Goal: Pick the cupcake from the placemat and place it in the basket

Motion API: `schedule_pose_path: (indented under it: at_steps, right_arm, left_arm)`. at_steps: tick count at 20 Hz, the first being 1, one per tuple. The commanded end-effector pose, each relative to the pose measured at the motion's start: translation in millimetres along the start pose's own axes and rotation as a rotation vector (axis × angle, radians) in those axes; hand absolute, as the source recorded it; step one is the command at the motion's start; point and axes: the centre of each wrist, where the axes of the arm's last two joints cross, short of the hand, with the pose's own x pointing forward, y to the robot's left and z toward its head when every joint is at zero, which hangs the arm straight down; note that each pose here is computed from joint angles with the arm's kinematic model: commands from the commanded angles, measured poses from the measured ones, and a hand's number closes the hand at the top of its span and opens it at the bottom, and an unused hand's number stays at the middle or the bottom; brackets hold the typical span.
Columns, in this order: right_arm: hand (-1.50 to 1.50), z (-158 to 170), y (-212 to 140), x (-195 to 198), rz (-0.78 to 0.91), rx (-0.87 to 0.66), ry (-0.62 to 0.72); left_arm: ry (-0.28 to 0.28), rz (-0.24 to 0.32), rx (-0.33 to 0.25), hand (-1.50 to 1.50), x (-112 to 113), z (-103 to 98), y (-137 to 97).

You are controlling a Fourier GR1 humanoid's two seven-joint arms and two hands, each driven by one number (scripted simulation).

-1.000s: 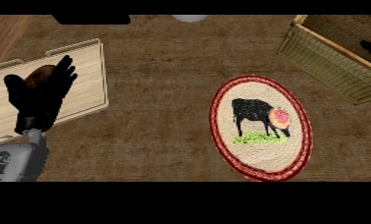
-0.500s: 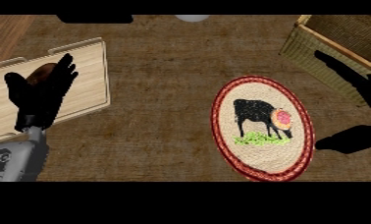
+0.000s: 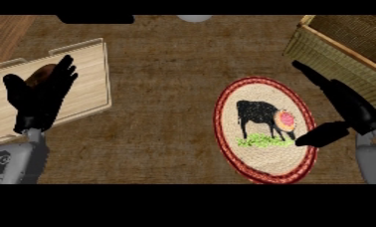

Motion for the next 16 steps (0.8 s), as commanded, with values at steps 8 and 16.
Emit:
schedule_pose_path:
  at_steps: [8,16]
  right_arm:
    - [-1.5,4,2,-24,0.04,0.052,0.024]
    - [-1.5,10,14,-40,-0.018,0.094,-0.024]
  left_arm:
    - [0.013,0.011,0.01,0.0,-2,1,2]
    - [0.012,0.006,0.016,0.0,0,2,-5]
